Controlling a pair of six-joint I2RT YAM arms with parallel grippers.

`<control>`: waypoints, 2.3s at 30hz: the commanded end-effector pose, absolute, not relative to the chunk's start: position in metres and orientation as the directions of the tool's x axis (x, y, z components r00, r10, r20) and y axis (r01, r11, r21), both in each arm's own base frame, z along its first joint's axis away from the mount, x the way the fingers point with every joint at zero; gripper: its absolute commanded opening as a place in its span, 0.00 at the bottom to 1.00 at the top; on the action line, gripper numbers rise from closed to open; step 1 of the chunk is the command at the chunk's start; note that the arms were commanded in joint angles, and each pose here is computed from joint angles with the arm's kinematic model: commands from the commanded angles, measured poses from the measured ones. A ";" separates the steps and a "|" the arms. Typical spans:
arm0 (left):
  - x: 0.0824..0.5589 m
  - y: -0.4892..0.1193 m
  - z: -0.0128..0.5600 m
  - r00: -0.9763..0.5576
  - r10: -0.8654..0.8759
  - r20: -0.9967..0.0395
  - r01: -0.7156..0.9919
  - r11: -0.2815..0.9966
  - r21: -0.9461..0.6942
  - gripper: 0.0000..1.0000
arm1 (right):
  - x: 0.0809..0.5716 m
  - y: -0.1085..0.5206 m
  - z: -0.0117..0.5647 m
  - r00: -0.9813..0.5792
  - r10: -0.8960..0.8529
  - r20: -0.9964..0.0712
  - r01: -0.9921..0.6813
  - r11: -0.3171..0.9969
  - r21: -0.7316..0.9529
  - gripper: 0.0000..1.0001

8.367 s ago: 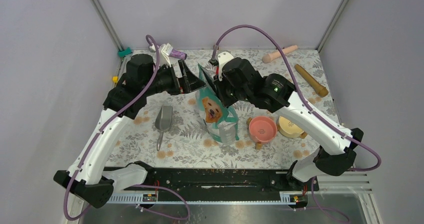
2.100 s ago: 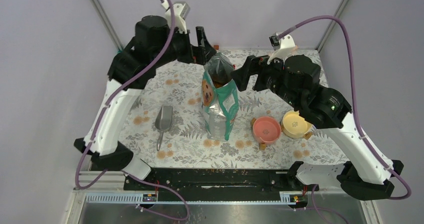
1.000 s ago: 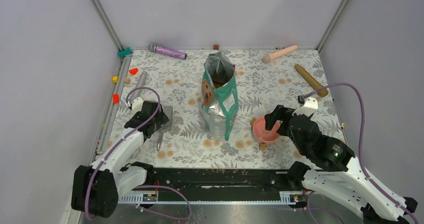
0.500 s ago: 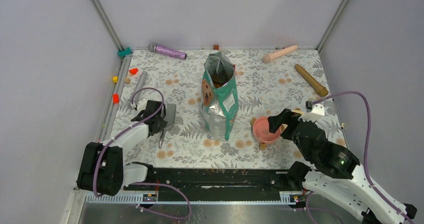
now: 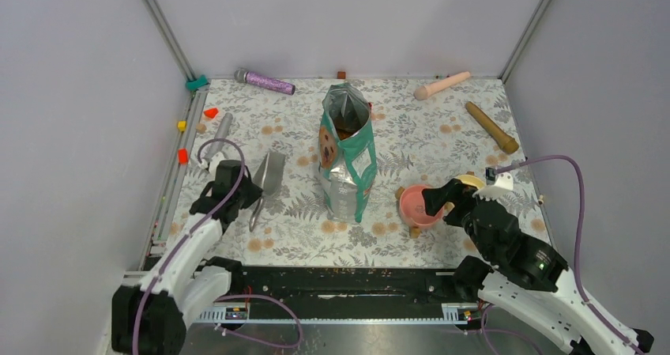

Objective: Serve the pet food

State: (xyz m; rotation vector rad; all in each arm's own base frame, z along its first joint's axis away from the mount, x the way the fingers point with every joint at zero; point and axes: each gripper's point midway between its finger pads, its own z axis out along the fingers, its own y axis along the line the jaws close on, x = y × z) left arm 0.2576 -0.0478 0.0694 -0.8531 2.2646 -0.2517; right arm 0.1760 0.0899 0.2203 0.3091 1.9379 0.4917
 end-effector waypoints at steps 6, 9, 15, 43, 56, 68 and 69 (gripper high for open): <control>0.247 -0.076 0.199 -0.364 -0.744 -0.560 -0.251 0.657 -0.711 0.00 | 0.170 0.138 0.247 -0.415 0.435 -0.799 -0.271 0.780 0.565 1.00; 0.235 -0.090 0.230 -0.345 -0.749 -0.566 -0.178 0.644 -0.744 0.00 | 0.167 0.160 0.248 -0.441 0.393 -0.807 -0.368 0.741 0.562 0.99; 0.220 -0.139 0.277 -0.419 -0.717 -0.557 -0.049 0.631 -0.774 0.00 | 0.155 0.203 0.262 -0.495 0.371 -0.785 -0.518 0.599 0.610 0.99; 0.186 -0.246 0.393 -0.247 -0.625 -0.740 0.135 0.734 -0.665 0.00 | 0.165 0.247 0.399 -0.537 0.525 -0.661 -0.494 0.440 0.750 0.83; 0.178 -0.281 0.400 -0.239 -0.533 -0.812 0.232 0.780 -0.581 0.13 | 0.187 0.251 0.375 -0.498 0.444 -0.745 -0.380 0.660 0.648 0.08; 0.124 -0.299 0.370 -0.424 -0.236 -0.874 0.575 0.676 -0.461 0.99 | 0.140 0.239 0.327 -0.579 -0.038 -0.814 -0.588 0.711 0.386 0.00; 0.120 -0.296 0.368 -0.439 -0.221 -0.871 0.583 0.668 -0.463 0.99 | 0.133 0.237 0.317 -0.587 -0.109 -0.802 -0.620 0.698 0.358 0.00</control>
